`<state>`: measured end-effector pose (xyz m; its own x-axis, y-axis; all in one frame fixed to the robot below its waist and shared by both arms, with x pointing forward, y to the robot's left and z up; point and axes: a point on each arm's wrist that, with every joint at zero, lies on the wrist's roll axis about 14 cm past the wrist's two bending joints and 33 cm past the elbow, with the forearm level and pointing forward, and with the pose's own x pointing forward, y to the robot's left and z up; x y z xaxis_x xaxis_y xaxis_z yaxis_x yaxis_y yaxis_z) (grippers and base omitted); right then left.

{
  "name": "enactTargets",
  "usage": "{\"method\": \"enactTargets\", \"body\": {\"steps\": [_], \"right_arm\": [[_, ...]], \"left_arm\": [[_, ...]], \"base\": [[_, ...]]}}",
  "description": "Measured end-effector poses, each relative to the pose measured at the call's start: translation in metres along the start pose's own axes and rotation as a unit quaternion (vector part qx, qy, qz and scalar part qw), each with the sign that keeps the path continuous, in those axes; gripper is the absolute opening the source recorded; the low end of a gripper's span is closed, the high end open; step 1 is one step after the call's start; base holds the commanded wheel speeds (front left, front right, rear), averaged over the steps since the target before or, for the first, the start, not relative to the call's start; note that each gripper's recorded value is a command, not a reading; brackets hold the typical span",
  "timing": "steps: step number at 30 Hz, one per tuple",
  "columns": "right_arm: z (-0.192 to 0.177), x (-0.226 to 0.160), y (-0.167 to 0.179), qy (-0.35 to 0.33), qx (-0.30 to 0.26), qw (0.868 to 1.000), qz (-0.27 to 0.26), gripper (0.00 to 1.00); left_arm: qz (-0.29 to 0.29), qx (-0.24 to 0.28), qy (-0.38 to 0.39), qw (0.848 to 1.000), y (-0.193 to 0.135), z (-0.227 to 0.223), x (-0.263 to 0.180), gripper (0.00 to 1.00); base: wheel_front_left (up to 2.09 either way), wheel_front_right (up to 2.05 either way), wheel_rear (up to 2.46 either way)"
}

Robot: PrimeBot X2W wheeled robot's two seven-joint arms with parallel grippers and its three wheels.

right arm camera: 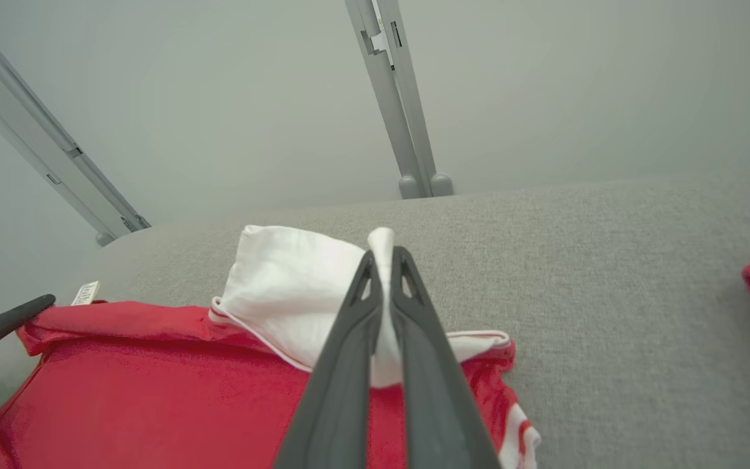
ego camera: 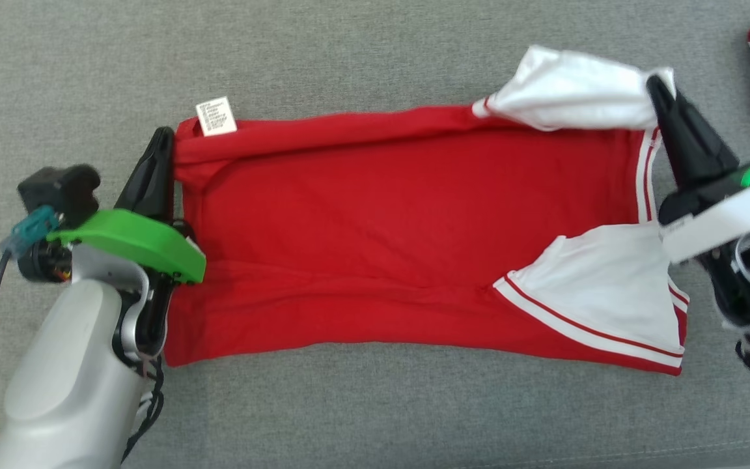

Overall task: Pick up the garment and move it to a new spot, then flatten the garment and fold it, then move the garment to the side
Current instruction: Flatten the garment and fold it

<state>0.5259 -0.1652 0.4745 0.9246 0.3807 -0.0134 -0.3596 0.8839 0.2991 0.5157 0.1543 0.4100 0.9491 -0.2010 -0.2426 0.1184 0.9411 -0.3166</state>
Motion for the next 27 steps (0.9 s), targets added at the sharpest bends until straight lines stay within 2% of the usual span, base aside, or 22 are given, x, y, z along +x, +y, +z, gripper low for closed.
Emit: {"method": "enactTargets", "body": {"steps": [5, 13, 14, 15, 16, 20, 27], "right_arm": [[-0.019, -0.049, 0.001, 0.004, 0.046, 0.998, -0.040, 0.00], [-0.048, -0.100, 0.008, 0.030, 0.086, 0.992, -0.085, 0.00], [-0.051, -0.105, 0.010, 0.033, 0.090, 0.991, -0.090, 0.26], [-0.053, -0.108, 0.011, 0.034, 0.089, 0.991, -0.092, 0.69], [-0.053, -0.109, 0.012, 0.034, 0.086, 0.991, -0.093, 1.00], [-0.035, -0.108, 0.012, 0.007, 0.051, 0.994, -0.093, 1.00], [0.006, -0.110, 0.014, -0.050, -0.034, 0.994, -0.094, 1.00]], "left_arm": [[0.016, -0.015, -0.003, 1.000, 0.001, -0.004, -0.023, 0.00], [0.029, -0.027, 0.042, 0.998, 0.000, -0.023, -0.053, 0.00], [0.030, -0.030, 0.056, 0.998, 0.000, -0.030, -0.058, 0.12], [0.030, -0.032, 0.065, 0.997, -0.001, -0.035, -0.061, 0.45], [0.032, -0.033, 0.068, 0.997, -0.002, -0.037, -0.063, 1.00], [0.039, -0.027, 0.053, 0.997, -0.005, -0.033, -0.072, 1.00], [0.044, 0.004, -0.057, 0.997, -0.022, 0.006, -0.084, 1.00]], "base": [[0.00, 0.00, 0.00], [0.00, 0.00, 0.00], [0.00, 0.00, 0.00], [0.00, 0.00, 0.00], [0.00, 0.00, 0.00], [0.00, 0.00, 0.00], [0.00, 0.00, 0.00]]}}
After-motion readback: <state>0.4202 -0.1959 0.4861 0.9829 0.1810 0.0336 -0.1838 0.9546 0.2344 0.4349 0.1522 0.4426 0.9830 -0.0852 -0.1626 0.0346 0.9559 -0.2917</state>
